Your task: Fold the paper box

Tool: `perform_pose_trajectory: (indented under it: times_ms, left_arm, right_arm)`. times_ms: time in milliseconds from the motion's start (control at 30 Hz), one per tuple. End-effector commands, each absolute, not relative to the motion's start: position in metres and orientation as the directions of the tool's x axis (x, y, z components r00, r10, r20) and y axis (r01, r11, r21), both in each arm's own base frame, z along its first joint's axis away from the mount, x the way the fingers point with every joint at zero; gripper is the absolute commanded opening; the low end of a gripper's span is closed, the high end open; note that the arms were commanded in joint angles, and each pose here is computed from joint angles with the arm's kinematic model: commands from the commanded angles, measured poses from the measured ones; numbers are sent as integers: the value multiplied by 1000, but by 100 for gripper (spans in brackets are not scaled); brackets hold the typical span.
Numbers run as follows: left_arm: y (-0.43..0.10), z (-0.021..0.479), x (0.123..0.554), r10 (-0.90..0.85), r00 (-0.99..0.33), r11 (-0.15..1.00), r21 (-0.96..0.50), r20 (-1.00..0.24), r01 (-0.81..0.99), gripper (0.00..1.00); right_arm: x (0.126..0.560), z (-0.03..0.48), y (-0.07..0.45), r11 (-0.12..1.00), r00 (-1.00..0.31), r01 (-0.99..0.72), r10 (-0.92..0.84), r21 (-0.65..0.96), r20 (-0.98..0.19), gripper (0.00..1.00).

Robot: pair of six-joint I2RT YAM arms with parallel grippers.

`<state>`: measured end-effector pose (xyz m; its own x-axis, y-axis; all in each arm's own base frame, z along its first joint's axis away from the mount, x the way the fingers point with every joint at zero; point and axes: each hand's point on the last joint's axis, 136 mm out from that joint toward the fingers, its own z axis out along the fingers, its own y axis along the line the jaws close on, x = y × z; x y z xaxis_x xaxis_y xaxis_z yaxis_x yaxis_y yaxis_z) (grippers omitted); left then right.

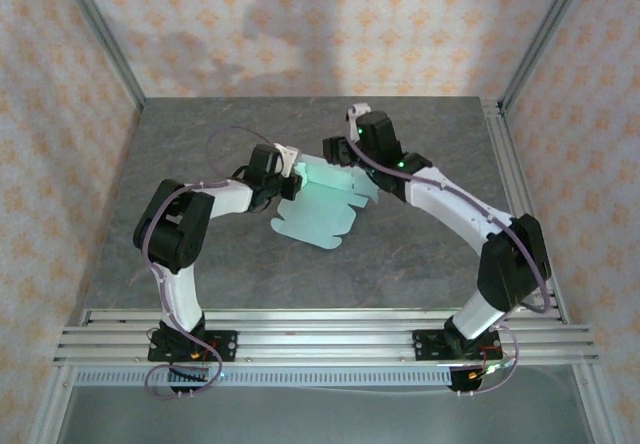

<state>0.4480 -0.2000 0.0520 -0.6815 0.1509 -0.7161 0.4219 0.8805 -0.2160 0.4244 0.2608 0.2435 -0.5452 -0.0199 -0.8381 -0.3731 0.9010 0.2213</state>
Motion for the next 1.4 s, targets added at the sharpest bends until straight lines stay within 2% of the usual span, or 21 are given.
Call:
perform_pose_trajectory:
  times_ms: [0, 133, 200, 300, 567, 933, 1233, 1367]
  left_arm:
    - [-202, 71, 449, 243, -631, 884, -99, -737, 456, 5]
    - [-211, 74, 440, 314, -591, 866, -31, -743, 500, 5]
    - [-214, 75, 436, 334, -581, 866, -3, -742, 501, 5]
    - [-218, 73, 433, 310, -589, 873, -21, -746, 486, 4]
    - [-224, 62, 432, 273, -602, 876, -65, -750, 478, 5]
    - [-236, 51, 425, 255, -621, 855, -128, -741, 502, 7]
    - [-238, 32, 425, 252, -656, 860, -145, -711, 488, 8]
    - [-238, 31, 426, 246, -650, 862, -146, -719, 486, 15]
  right_arm:
    - [429, 216, 249, 910, -694, -257, 60, 325, -718, 69]
    - [439, 192, 242, 872, -813, -142, 167, 468, -557, 67]
    - [440, 184, 251, 815, -854, -134, 194, 564, -483, 67]
    - [439, 172, 266, 771, -889, -160, 159, 616, -430, 70]
    - [428, 136, 283, 728, -936, -180, 79, 662, -342, 72]
    - [435, 115, 301, 664, -957, -161, 77, 730, -281, 70]
    - [424, 85, 295, 694, -971, -135, 49, 707, -233, 70]
    - [418, 70, 286, 739, -975, -123, 33, 663, -219, 70]
